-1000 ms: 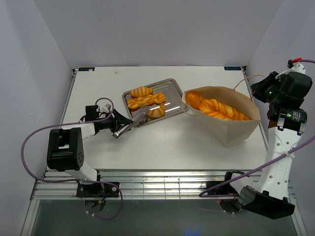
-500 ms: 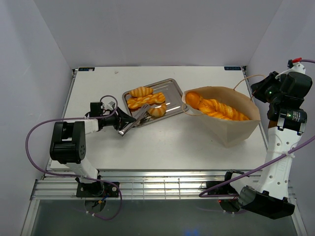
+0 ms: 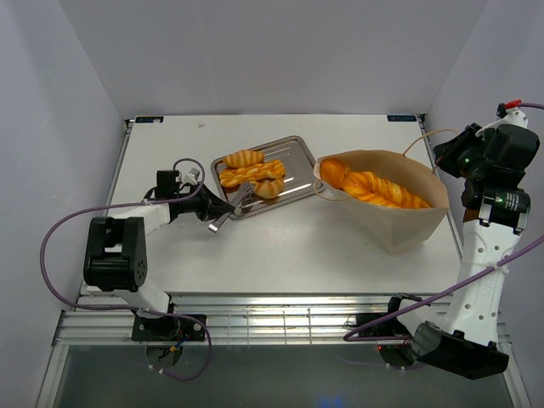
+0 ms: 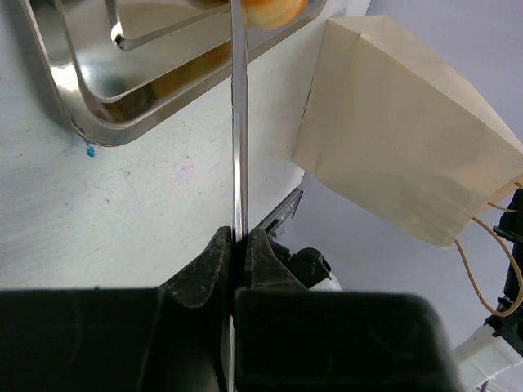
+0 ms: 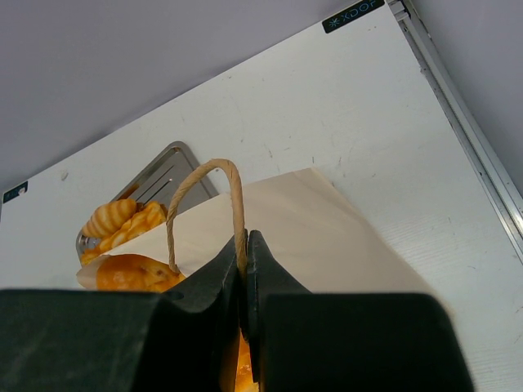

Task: Place the fake bread into the paper bag
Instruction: Pick up the fake bread from the plate, then place the fake bread in the paper bag.

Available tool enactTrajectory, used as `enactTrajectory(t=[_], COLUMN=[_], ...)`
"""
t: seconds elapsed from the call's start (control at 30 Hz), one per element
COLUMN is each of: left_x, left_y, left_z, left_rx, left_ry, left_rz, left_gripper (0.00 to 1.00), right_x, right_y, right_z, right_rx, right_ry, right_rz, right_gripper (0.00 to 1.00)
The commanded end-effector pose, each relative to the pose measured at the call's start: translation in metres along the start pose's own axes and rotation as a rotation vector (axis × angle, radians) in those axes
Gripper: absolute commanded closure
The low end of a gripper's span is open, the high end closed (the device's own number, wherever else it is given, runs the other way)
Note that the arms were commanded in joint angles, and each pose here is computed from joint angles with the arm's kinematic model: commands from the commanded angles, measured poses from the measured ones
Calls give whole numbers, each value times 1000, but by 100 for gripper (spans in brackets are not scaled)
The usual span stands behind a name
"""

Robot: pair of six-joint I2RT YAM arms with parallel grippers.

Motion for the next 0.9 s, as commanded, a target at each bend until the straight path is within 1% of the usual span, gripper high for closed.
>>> enactTrajectory(t=[0.0,0.03,0.1,0.13,0.2,0.23,0.3,0.33,0.43,0.47,0.5,0.53,0.57,0.63,0.67,0.7,0.8,0.87], left_x=[-23,-33,-43,-55,-66,-75,-84,-92,-94,-97,-90,-85,-76,-67,-60,-60,-52,-45], left_y=[-42,-62,-75,-96,-114,-132,-152,-170,-202,-221,-234,-244,-263,-275,-281,-287,-289,-288], left_z=[13,17,19,20,18,15,9,6,-10,-15,-32,-40,-61,-74,-90,-94,-110,-127], left_rx=[161,235,272,336,376,419,462,498,585,634,673,697,745,767,786,800,813,820], left_ry=[-95,-132,-168,-205,-233,-254,-255,-268,-251,-254,-213,-199,-149,-123,-87,-90,-81,-45], left_rz=[3,-12,5,-18,-33,-63,-108,-138,-195,-223,-251,-265,-304,-312,-326,-332,-325,-329], left_gripper=[96,96,97,97,97,97,97,97,95,94,94,93,93,93,93,93,93,93], right_x=[-12,-12,-13,-14,-14,-14,-14,-14,-15,-16,-16,-15,-15,-15,-16,-16,-16,-16], right_y=[15,15,16,16,16,16,17,18,19,19,19,18,18,17,19,18,18,18], right_z=[29,28,28,28,28,28,28,28,30,30,31,30,29,30,31,31,32,31], right_rx=[-27,-27,-26,-25,-21,-21,-18,-16,-15,-17,-17,-16,-16,-15,-17,-17,-20,-18], right_ry=[-113,-112,-114,-115,-115,-114,-115,-115,-119,-121,-122,-121,-118,-119,-122,-123,-126,-123], right_rz=[45,46,47,49,50,51,53,57,59,58,59,55,53,52,55,53,50,52], right_gripper=[92,92,92,92,92,92,92,92,92,92,92,92,92,92,92,92,92,92])
Point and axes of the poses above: each gripper's point midway between its finger pads, its own x axis out along the fingers, its own y axis along the line the jaws close on, z = x × y, the point moved 1 cm from there along -x, back along the fingers, and after that the axes turned 5 degrees about x, right-handed, at the moved point
